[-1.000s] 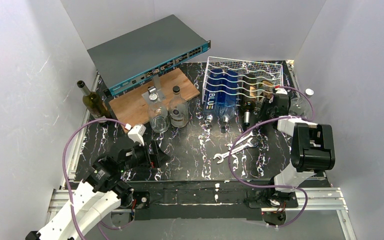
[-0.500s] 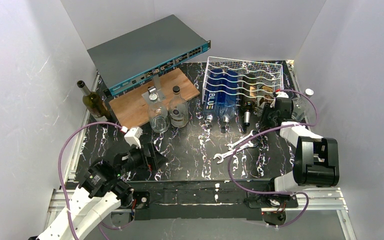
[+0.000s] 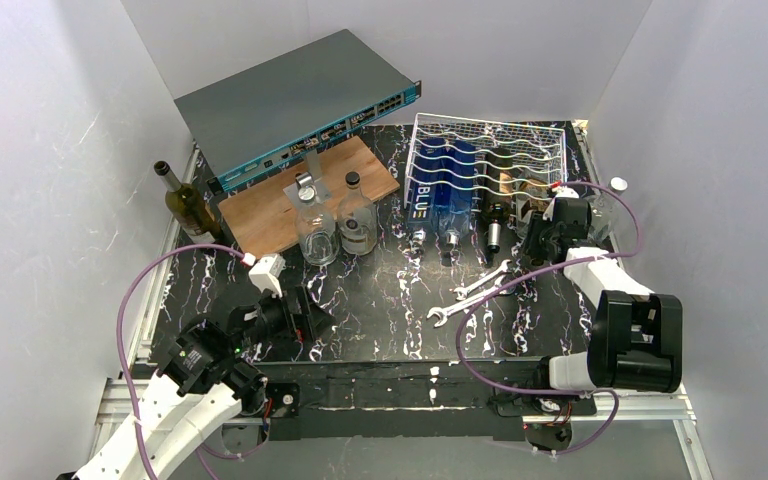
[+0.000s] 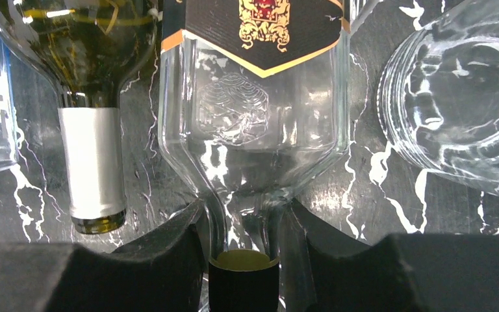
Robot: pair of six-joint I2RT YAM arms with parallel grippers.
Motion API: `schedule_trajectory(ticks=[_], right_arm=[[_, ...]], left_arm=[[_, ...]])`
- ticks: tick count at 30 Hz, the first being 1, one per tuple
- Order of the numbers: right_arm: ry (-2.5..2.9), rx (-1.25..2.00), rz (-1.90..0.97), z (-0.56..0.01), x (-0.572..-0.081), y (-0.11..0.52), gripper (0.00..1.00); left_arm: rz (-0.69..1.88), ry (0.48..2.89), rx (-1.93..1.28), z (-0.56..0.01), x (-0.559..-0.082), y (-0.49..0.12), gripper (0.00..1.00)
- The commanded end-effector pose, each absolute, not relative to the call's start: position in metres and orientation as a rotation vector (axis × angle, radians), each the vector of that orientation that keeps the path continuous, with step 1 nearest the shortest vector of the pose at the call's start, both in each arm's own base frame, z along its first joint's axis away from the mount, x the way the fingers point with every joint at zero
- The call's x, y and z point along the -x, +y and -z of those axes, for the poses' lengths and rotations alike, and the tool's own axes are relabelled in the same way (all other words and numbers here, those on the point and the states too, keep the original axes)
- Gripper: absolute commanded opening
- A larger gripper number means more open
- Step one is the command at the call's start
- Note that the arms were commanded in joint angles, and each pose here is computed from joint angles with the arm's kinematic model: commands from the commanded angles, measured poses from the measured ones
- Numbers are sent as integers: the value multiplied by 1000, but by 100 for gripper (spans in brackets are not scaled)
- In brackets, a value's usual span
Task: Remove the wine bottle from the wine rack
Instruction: Pick up the wine bottle from the wine rack.
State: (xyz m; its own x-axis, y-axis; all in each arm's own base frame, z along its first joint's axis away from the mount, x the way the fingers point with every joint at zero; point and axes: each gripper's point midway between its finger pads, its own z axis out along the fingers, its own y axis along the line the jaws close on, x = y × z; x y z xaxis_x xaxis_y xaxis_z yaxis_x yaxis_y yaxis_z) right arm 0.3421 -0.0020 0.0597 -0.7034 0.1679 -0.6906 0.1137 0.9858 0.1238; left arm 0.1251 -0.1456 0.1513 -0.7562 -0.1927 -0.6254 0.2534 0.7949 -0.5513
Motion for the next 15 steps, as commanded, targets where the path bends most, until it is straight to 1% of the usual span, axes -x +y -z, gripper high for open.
schedule_trajectory(ticks=[1, 15], right_arm=[[2263, -142, -68, -99, -356, -6, 1], [2346, -96, -13, -111, -337, -14, 1]], left_arm=[[824, 2267, -53, -158, -125, -144, 99], [830, 2262, -56, -158, -124, -144, 99]])
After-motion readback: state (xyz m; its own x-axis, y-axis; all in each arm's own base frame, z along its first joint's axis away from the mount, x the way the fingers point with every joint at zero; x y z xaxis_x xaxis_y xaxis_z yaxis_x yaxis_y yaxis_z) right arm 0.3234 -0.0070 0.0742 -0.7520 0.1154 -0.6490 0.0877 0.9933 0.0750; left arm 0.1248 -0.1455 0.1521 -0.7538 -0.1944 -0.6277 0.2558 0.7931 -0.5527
